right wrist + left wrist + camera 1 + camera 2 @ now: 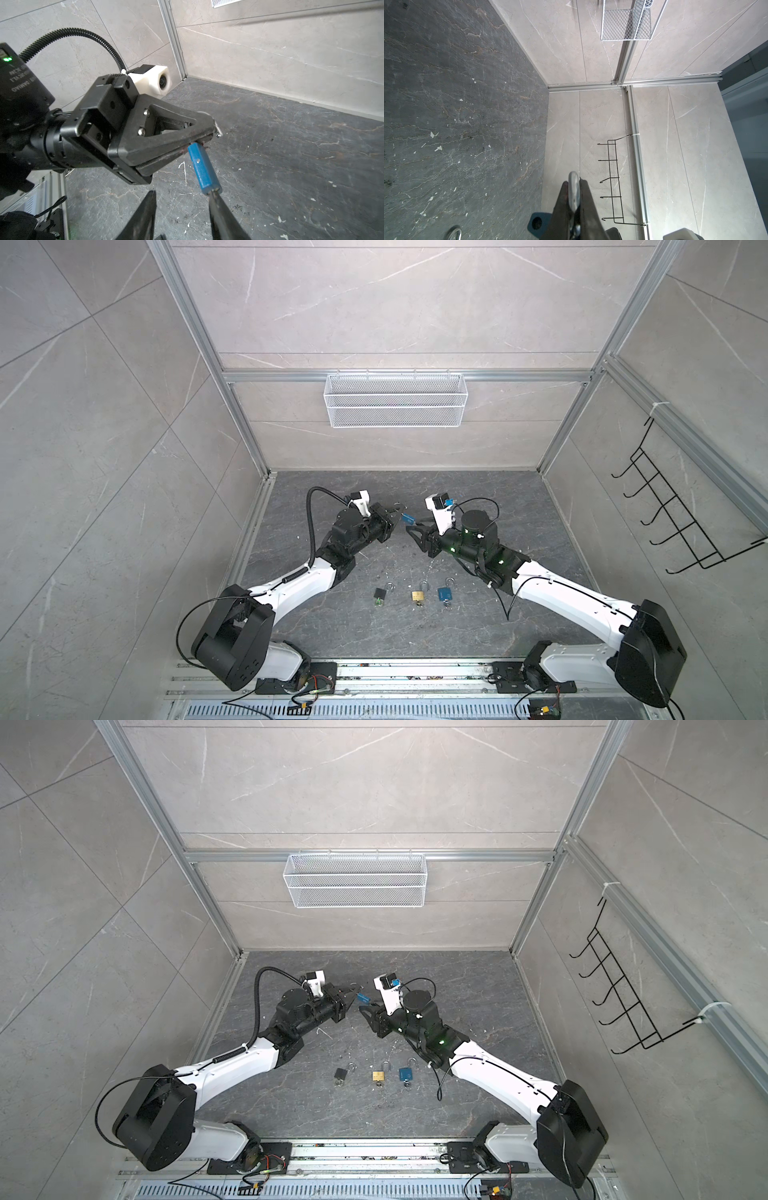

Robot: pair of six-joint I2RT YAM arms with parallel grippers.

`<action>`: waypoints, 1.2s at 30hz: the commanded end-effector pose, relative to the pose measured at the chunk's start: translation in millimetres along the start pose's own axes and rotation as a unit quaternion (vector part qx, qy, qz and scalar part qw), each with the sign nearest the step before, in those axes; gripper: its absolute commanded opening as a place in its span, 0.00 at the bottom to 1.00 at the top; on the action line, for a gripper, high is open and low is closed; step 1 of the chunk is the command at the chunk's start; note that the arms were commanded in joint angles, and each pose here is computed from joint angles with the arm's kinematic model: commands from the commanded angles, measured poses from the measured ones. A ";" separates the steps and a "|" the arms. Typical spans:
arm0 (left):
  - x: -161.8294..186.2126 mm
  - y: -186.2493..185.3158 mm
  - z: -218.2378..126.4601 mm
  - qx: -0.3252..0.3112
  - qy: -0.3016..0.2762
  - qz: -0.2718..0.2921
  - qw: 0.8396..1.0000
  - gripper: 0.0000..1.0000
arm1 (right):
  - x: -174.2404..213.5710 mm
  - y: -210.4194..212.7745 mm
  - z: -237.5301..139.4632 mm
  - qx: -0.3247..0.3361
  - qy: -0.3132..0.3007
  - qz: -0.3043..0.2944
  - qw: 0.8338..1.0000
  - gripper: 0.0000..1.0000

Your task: Lock with the key

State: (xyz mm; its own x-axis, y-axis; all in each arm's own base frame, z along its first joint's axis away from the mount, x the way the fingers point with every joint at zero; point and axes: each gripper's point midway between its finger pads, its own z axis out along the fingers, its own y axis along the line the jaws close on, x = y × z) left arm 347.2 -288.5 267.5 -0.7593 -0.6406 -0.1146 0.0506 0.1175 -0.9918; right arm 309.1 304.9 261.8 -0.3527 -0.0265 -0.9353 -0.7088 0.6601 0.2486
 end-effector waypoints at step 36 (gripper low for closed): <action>5.6 -66.1 -8.5 0.089 0.032 0.038 0.995 0.00 | -14.8 -13.8 13.0 0.032 -0.016 -0.007 0.999 0.15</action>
State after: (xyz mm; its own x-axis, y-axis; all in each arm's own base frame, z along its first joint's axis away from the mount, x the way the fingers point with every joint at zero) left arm 341.5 -292.3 281.3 -0.7939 -0.5954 -0.1234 0.0836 0.0942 -0.9920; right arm 324.1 312.0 260.4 -0.3431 -0.0491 -0.9380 -0.6997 0.6796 0.2204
